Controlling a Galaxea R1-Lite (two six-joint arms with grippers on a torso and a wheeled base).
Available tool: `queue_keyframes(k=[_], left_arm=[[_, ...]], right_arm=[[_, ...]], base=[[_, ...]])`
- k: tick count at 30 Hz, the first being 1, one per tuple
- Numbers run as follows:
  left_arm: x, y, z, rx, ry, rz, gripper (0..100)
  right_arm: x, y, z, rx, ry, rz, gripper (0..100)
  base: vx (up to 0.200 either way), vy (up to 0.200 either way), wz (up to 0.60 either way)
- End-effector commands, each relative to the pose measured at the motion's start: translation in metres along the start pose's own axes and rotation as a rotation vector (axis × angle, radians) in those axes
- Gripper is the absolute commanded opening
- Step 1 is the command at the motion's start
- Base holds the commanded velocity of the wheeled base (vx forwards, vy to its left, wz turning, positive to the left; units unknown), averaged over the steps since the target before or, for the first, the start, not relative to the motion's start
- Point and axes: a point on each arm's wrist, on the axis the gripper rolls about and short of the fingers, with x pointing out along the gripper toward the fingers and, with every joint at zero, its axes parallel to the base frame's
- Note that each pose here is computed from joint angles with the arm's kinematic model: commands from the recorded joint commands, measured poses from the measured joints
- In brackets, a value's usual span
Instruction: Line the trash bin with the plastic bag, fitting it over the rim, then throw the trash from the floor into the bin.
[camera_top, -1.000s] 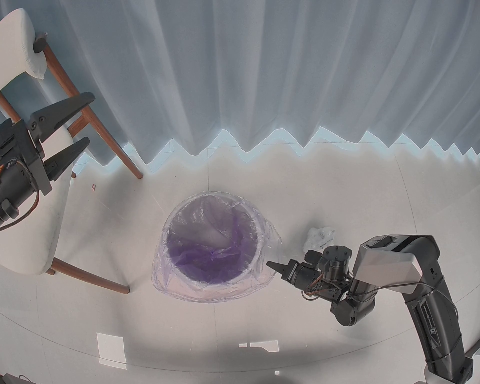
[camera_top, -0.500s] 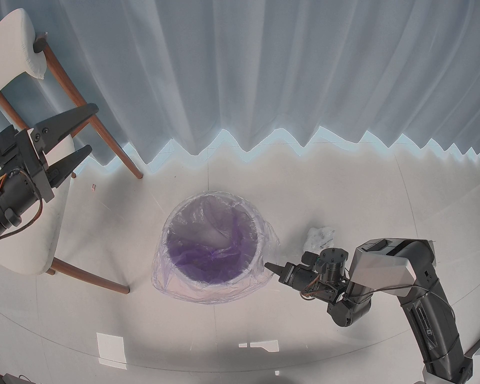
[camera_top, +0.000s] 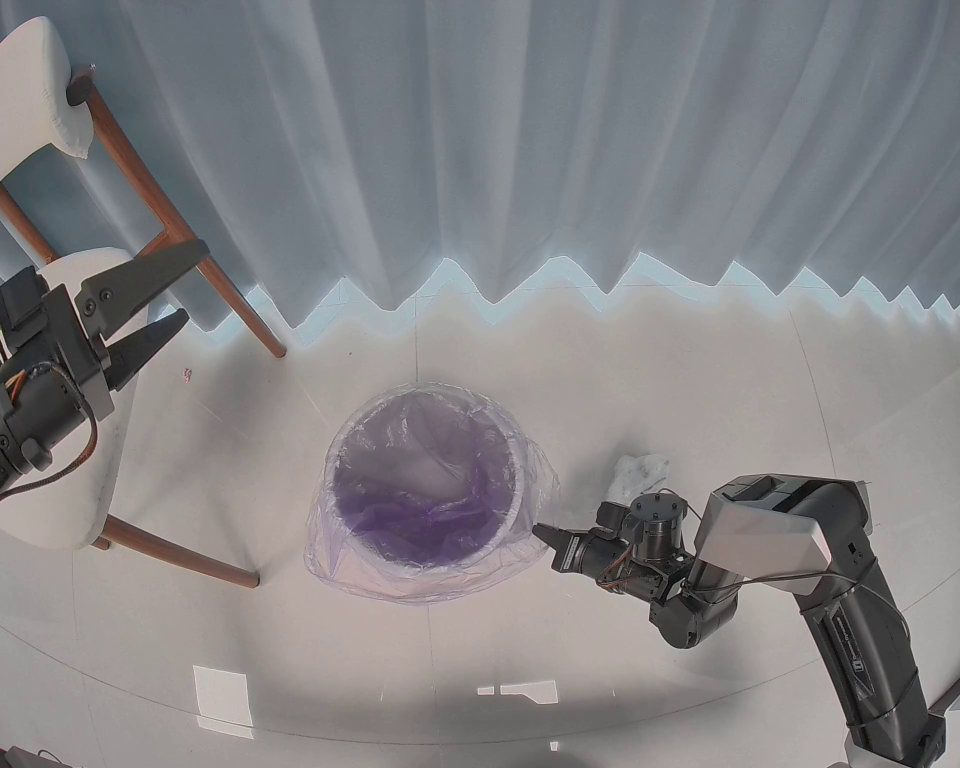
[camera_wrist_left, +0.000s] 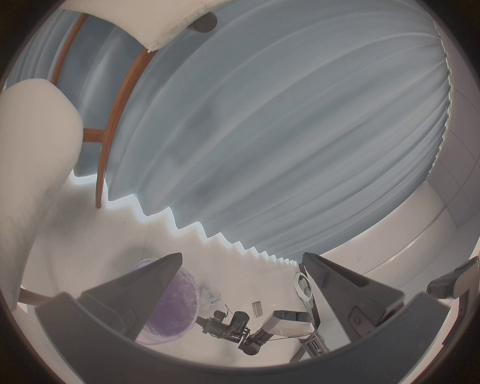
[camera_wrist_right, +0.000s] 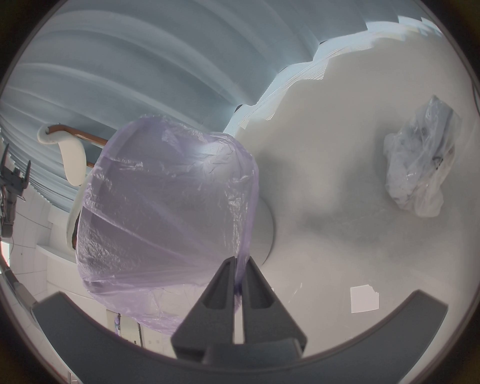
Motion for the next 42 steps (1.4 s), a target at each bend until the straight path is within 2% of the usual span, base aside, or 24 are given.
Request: queue_keyframes(k=[1,7,14,19,20,24,31,35,38,42], left_arm=[[0.002,0.001,-0.005,-0.002,0.021,-0.002,100],[0.004,0.006,-0.01,0.011,0.039,0.011,100],[0.004,0.007,-0.011,0.001,0.046,0.011,100],[0.001,0.011,-0.02,-0.011,0.113,-0.024,100],[0.001,0.011,-0.02,-0.011,0.113,-0.026,100],[0.004,0.022,-0.035,-0.058,0.202,-0.027,100],[0.033,0.066,-0.077,-0.172,0.387,0.085,100],[0.038,0.075,-0.085,-0.193,0.417,0.11,100],[0.042,0.086,-0.095,-0.222,0.457,0.144,100],[0.048,0.112,-0.118,-0.258,0.539,0.22,100]], right_arm=[[0.0,0.001,0.001,-0.009,-0.004,-0.006,0],[0.001,0.001,0.003,-0.054,0.0,-0.064,0],[0.002,0.001,0.005,-0.098,-0.019,-0.086,0],[0.002,0.001,0.005,-0.113,-0.02,-0.094,0],[0.002,0.001,0.005,-0.113,-0.02,-0.094,100],[0.003,-0.001,0.007,-0.114,-0.055,-0.079,100],[-0.004,0.002,0.019,-0.11,-0.098,-0.061,100],[-0.006,-0.001,0.02,-0.098,-0.097,-0.071,100],[-0.01,0.002,0.032,-0.08,-0.119,-0.069,100],[-0.021,0.013,0.044,-0.025,-0.11,-0.045,100]], base=[[0.0,0.0,0.0],[0.0,0.0,0.0],[0.0,0.0,0.0],[0.0,0.0,0.0],[0.0,0.0,0.0],[0.0,0.0,0.0],[0.0,0.0,0.0],[0.0,0.0,0.0],[0.0,0.0,0.0],[0.0,0.0,0.0]])
